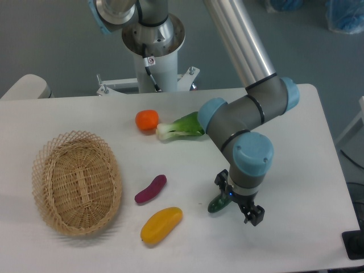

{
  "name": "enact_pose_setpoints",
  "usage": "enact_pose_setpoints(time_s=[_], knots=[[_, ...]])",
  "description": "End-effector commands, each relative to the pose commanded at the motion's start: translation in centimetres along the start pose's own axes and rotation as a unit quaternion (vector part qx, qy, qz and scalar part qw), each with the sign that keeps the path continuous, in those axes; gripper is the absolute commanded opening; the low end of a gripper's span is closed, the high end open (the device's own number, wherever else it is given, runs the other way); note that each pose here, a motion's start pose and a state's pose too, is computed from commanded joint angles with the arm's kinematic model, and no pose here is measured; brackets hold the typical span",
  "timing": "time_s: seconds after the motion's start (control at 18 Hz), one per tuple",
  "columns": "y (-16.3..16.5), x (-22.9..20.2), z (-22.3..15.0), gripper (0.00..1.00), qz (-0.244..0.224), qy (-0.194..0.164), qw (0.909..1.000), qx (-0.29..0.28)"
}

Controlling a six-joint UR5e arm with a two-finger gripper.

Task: Pick up the cucumber from the table
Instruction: 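Lower the open gripper over the small green cucumber, then close the gripper around the cucumber's middle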

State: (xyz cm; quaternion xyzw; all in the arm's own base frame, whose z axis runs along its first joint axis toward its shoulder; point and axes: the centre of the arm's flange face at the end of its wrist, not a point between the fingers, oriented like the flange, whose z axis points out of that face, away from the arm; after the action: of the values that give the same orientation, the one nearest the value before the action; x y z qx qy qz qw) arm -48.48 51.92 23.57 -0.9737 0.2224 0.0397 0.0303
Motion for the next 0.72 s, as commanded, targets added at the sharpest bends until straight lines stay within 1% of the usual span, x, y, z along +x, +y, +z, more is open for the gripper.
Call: enact_pose_setpoints(time_s=[0.17,0.28,0.44,0.72], knots=[[-0.8,1.8,1.0,1.00,0.007,0.015,0.9998,-0.006],[-1.1,2.2,1.6,1.00,0.008,0.021,0.9997,-0.008],[-1.2,3.3,2.7,1.00,-0.006,0.031,0.9995,-0.005],[-1.2,3.1,3.2,1.00,-0.009,0.031,0.9995,-0.008]])
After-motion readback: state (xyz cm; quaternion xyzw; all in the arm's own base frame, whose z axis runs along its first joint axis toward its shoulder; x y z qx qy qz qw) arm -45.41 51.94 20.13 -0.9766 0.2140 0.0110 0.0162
